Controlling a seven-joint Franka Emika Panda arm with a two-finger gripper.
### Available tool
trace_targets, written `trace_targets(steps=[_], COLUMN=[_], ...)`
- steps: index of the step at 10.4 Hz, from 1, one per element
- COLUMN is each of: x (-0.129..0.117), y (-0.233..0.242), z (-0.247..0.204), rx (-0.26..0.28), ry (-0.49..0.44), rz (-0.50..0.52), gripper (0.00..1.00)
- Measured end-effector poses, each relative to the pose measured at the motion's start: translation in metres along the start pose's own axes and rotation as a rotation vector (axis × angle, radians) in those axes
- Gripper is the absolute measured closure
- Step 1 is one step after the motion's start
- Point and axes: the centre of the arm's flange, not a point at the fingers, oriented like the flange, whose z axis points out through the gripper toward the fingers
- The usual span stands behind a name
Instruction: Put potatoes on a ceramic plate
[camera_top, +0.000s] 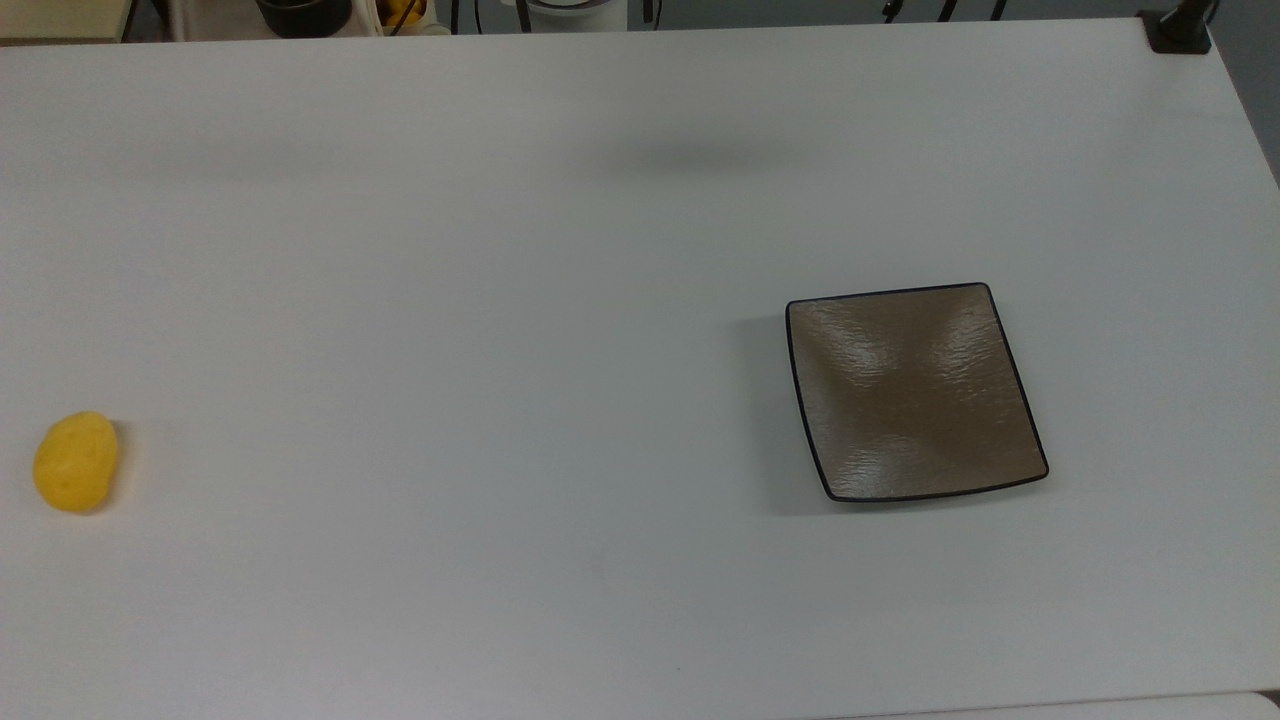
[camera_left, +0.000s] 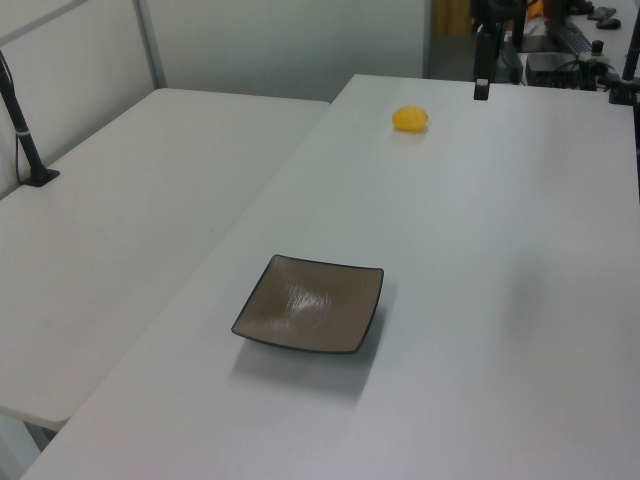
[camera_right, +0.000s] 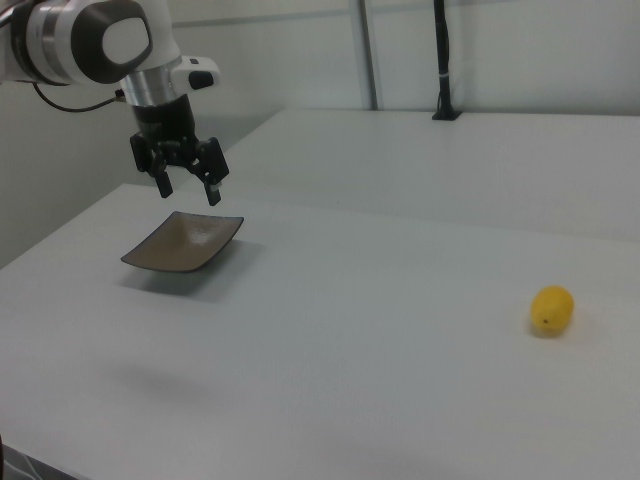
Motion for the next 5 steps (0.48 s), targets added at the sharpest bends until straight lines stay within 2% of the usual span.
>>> trace_targets(steps=[5], x=[0.0008], y=[-0.0041], z=[0.0024], rx=[0.000], ry=[-0.004], rz=[-0.010], gripper=[0.00])
